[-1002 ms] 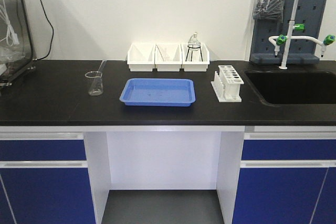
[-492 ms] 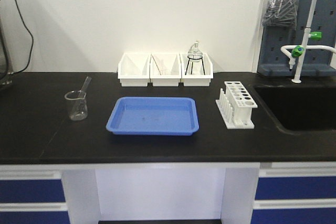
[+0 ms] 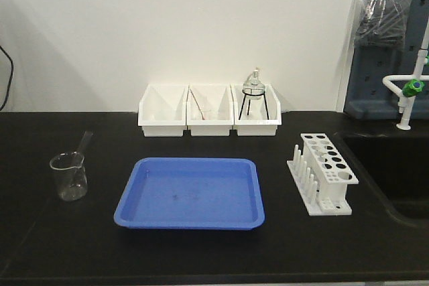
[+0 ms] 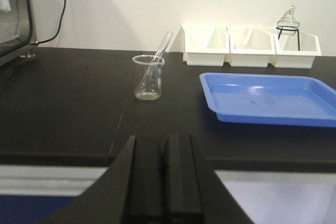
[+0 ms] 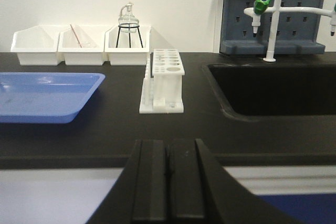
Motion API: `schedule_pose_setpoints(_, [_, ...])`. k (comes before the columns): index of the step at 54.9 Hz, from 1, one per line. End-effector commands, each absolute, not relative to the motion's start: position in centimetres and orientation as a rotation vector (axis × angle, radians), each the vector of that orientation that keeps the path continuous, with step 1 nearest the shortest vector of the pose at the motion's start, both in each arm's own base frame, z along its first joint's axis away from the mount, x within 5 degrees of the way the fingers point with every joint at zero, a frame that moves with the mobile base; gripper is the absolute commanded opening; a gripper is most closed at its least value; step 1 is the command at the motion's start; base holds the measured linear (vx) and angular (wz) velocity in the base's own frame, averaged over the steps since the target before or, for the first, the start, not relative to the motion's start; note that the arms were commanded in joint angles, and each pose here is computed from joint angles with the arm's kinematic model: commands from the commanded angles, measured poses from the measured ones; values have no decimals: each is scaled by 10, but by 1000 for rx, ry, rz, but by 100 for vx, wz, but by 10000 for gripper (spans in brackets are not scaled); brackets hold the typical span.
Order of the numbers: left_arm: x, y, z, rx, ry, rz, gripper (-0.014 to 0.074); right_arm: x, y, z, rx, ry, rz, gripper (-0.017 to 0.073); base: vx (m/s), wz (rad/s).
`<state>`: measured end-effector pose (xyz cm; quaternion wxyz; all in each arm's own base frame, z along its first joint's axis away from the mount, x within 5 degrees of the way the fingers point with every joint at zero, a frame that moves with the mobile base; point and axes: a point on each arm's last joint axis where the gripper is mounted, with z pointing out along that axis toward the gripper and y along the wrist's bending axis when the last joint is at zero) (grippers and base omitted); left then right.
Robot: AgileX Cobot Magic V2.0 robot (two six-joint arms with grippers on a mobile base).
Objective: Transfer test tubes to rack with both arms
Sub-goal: 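Drive the base forward up to the bench with the beaker and rack, then reach the left gripper to the glass test tube in the beaker and grasp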
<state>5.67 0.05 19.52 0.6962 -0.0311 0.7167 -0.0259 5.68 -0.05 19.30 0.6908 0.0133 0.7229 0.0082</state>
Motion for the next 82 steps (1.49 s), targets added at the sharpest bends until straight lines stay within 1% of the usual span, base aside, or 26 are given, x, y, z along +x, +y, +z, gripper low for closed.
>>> schedule_pose_setpoints(1, [57,0,195,-78,1527,-75,-7,56,0,199,23,1535,17,-10,41,-2])
schedule_pose_setpoints(36, [57,0,195,-78,1527,-75,-7,56,0,199,23,1535,17,-10,30,1])
schedule_pose_setpoints(82, [57,0,195,-78,1527,-75,-7,56,0,199,23,1535,17,-10,8,-1])
